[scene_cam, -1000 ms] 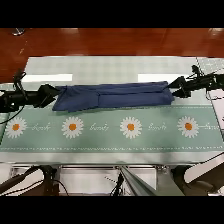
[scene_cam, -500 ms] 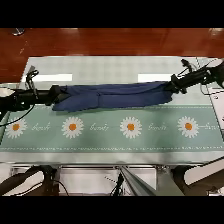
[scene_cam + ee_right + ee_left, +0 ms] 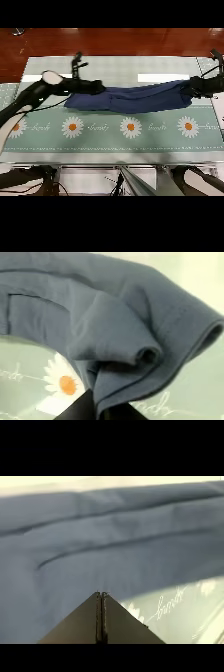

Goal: Fold the shirts.

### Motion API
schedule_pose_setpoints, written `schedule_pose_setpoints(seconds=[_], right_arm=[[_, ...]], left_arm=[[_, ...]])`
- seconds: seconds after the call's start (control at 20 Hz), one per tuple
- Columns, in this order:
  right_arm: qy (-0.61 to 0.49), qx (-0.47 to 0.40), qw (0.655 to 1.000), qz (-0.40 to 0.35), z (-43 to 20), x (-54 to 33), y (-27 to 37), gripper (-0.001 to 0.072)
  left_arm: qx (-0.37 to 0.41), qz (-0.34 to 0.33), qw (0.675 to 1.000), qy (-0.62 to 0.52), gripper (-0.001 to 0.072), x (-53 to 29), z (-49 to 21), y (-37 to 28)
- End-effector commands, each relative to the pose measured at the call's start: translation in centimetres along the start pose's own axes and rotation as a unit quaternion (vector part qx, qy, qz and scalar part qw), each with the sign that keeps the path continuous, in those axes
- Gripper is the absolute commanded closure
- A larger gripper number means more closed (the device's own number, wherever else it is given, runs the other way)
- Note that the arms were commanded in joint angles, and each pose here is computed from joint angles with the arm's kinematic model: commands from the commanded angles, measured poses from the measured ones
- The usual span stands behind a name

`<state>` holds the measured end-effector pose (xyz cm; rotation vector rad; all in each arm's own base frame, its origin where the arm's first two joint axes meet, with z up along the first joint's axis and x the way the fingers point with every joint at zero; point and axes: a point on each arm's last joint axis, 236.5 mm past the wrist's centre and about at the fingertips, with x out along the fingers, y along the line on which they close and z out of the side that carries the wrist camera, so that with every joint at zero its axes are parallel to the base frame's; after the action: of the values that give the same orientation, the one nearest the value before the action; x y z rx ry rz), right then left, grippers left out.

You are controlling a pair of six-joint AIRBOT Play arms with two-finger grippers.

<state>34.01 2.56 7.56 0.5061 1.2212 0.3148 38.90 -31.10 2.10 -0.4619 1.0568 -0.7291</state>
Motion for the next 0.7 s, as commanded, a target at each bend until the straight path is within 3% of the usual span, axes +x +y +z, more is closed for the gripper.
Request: schedule_pose_setpoints(seconds=[0.0,0.15,0.45,0.65], right_arm=[[-0.048,-0.012,0.999,0.013,-2.5,-2.4,3.2,0.0681],[-0.081,-0.029,0.996,0.022,-3.0,-4.2,5.1,0.0681],[-0.095,-0.033,0.995,0.022,-3.2,-5.1,5.7,0.0681],[-0.094,-0.031,0.995,0.022,-3.3,-5.1,5.8,0.0681]], left_arm=[[0.032,0.029,0.997,0.058,0.0686,7.7,-1.9,-3.6],[0.054,-0.016,0.990,0.126,0.0686,13.1,-5.7,-8.4],[0.009,-0.111,0.973,0.205,0.0685,18.8,-13.9,-16.2],[0.016,-0.119,0.976,0.182,0.0685,16.7,-9.8,-15.0]])
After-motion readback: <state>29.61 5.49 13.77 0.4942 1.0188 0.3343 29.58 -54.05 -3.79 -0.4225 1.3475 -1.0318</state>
